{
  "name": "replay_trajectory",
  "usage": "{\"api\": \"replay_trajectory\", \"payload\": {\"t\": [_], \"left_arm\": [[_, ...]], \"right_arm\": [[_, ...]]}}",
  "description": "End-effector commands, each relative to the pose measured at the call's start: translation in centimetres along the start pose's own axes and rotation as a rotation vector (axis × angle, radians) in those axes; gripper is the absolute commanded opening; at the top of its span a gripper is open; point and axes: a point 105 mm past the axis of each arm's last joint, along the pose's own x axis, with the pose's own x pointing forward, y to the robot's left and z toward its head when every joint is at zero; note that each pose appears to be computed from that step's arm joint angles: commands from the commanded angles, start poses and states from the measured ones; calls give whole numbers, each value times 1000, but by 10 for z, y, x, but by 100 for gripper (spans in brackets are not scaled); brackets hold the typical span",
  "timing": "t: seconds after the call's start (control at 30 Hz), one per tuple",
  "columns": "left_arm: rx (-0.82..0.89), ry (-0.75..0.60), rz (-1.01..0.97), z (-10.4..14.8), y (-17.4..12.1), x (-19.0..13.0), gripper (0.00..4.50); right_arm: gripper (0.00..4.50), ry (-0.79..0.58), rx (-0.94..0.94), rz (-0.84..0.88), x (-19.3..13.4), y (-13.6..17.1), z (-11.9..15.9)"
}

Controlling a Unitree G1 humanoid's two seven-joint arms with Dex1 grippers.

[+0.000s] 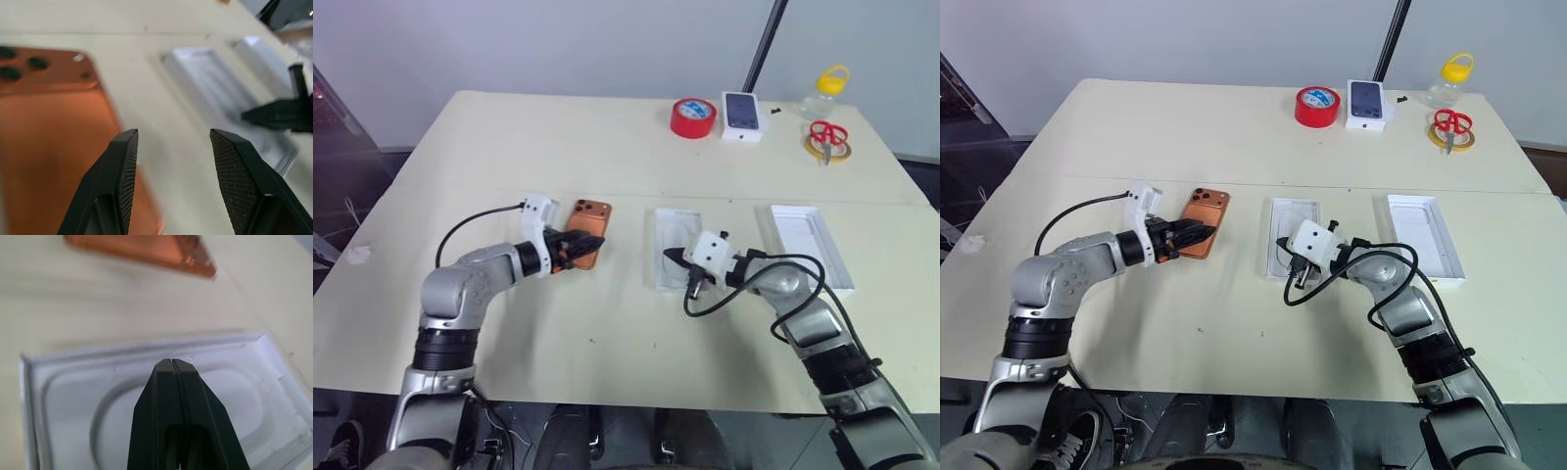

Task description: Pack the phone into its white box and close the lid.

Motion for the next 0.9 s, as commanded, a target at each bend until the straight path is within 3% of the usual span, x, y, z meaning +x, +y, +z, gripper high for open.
{"api": "replay_trajectory", "payload": {"t": [0.03, 0.23, 0.37, 0.53, 0.63, 0.73, 0.9], "left_arm": [[-20, -43, 34, 15, 14, -21, 246], [-146, -41, 153, 22, 46, -42, 246], [-225, -69, 166, 42, 61, -51, 246], [-290, -15, 174, 39, 77, -52, 246], [-330, 27, 145, 35, 77, -44, 246], [-301, 91, 113, 26, 74, -33, 246], [-276, 172, 98, 6, 77, -19, 246]], "right_arm": [[5, 50, -77, -32, 3, -10, -4], [5, -77, -28, -92, 2, -30, 25], [5, -182, -5, -126, 1, -48, 56], [5, -252, -18, -90, 32, -43, 97], [5, -208, -67, -39, 59, -25, 102], [5, -81, -77, 23, 86, -7, 89], [5, 40, -129, 52, 105, 6, 77]]}}
